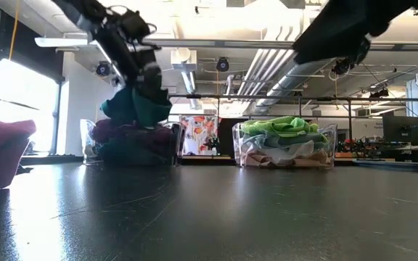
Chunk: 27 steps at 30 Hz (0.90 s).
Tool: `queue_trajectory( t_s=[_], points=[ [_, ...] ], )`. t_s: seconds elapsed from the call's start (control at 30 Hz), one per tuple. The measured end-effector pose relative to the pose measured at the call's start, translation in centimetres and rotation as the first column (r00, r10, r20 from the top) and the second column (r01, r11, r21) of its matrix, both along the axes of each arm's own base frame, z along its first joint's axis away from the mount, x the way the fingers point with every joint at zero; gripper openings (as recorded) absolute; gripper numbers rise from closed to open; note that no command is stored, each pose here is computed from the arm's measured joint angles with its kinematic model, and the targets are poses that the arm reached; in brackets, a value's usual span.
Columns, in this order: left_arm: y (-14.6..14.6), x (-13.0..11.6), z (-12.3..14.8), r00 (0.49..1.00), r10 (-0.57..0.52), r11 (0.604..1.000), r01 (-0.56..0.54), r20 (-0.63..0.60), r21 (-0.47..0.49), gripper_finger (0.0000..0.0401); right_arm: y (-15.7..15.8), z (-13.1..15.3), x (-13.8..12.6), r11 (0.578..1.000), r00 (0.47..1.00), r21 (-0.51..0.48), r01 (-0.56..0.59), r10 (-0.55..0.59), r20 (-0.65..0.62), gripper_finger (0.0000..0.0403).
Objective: Sort towels by color in basket
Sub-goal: Put the green kitchen towel into the left transparent bin
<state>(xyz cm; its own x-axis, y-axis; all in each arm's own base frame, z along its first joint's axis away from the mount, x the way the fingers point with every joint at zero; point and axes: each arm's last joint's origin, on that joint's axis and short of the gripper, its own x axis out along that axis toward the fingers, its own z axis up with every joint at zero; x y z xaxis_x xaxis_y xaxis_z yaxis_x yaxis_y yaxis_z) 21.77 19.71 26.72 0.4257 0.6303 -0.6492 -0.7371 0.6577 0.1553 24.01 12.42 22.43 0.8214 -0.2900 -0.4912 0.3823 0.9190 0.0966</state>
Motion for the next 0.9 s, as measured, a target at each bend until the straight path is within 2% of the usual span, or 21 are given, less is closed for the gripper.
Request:
queue_trajectory(
  t_s=[0.13, 0.23, 0.37, 0.47, 0.57, 0.63, 0.9],
  points=[
    [-1.3, -0.9, 3.2, 0.999, -0.032, 0.999, 0.032, 0.001, -0.022, 0.0226, -0.8, -0.9, 1.3, 0.999, 0.999, 0.006, 0.035, -0.035, -0.009, 0.0138],
    [-2.1, -1.7, 5.1, 0.999, -0.043, 0.999, 0.042, 0.016, 0.004, 0.0227, -1.2, -1.5, 1.8, 0.999, 0.998, 0.006, 0.044, -0.044, -0.035, 0.0138],
    [-2.7, -2.5, 6.1, 0.999, -0.043, 0.999, 0.042, 0.031, 0.031, 0.0227, -1.5, -2.0, 2.1, 0.999, 0.997, 0.004, 0.051, -0.051, -0.054, 0.0138],
    [-2.0, -2.6, 6.0, 0.999, -0.01, 0.998, 0.007, 0.043, 0.062, 0.0218, -1.6, -2.0, 2.2, 0.998, 0.997, 0.004, 0.055, -0.054, -0.055, 0.0138],
    [-0.6, -2.1, 4.6, 0.996, 0.011, 0.997, -0.018, 0.084, 0.077, 0.0194, -1.6, -2.0, 2.2, 0.999, 0.997, 0.003, 0.054, -0.054, -0.055, 0.0138],
    [0.4, -1.8, 2.9, 0.996, 0.023, 0.998, -0.028, 0.092, 0.053, 0.0173, -1.6, -2.0, 2.2, 0.998, 0.997, 0.006, 0.055, -0.055, -0.055, 0.0138],
    [3.2, -0.1, -5.6, 1.0, 0.016, 0.991, -0.016, 0.001, -0.133, 0.0103, -1.6, -3.1, 2.5, 0.999, 0.994, -0.003, 0.052, -0.052, -0.101, 0.0138]
  ],
)
